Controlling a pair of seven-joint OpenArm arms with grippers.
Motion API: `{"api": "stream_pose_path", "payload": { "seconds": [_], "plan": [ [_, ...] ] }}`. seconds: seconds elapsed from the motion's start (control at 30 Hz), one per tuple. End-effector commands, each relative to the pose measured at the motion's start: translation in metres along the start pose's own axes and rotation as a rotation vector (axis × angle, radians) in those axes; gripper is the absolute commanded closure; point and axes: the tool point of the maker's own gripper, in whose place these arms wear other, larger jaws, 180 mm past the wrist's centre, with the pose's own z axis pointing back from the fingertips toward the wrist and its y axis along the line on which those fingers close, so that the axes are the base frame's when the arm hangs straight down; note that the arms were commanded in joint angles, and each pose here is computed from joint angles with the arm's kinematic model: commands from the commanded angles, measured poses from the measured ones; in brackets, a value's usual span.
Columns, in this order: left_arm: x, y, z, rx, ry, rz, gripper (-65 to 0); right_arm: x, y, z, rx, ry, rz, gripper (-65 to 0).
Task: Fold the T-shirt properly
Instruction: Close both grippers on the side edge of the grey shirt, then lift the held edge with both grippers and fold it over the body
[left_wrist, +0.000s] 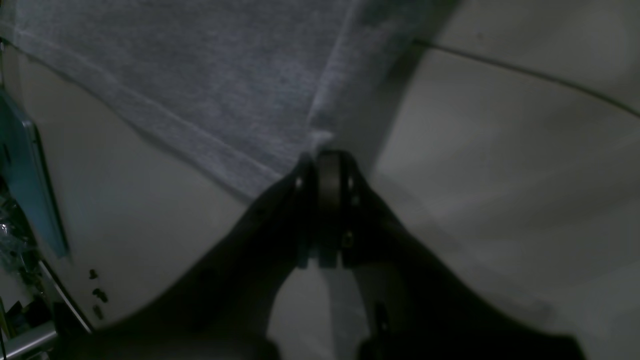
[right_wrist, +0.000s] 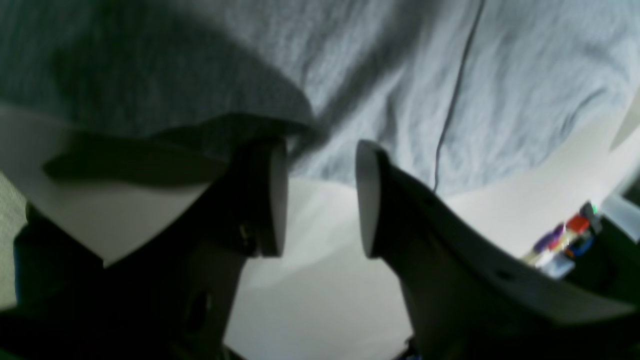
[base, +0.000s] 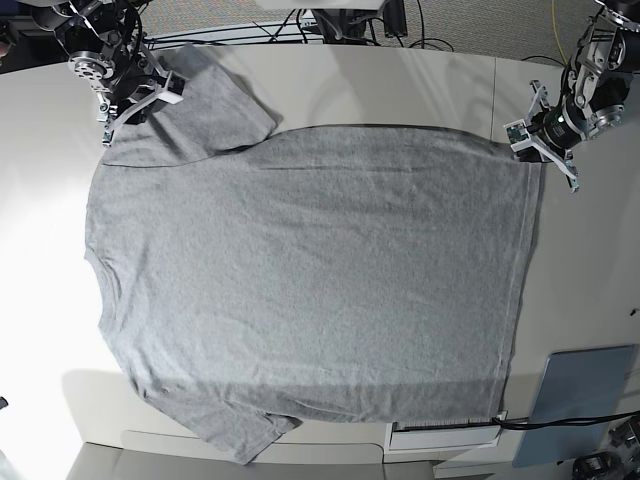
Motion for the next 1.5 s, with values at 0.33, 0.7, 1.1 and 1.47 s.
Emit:
{"api": "stream_pose_path", "payload": {
  "seconds": [0.33, 0.7, 1.1, 1.47],
  "plan": [
    [-0.014, -0.019, 0.001, -0.08, 0.061, -0.018, 0.0, 0.021, -0.002, -0.007, 0.008, -0.111, -0.057, -23.0],
    [-0.014, -0.018, 0.001, -0.073, 0.061, -0.018, 0.0, 0.031, -0.024, -0.032, -0.019, -0.115, -0.193, -23.1],
    [-0.012, -0.019, 0.001, -0.076, 0.047, 0.018, 0.0, 0.019, -0.036, -0.029, -0.074, -0.054, -0.223, 0.0],
    [-0.017, -0.064, 0.026, -0.182, 0.083, 0.044, 0.0, 0.001, -0.01, 0.012, -0.034, 0.013, -0.112, 0.0]
  ]
}}
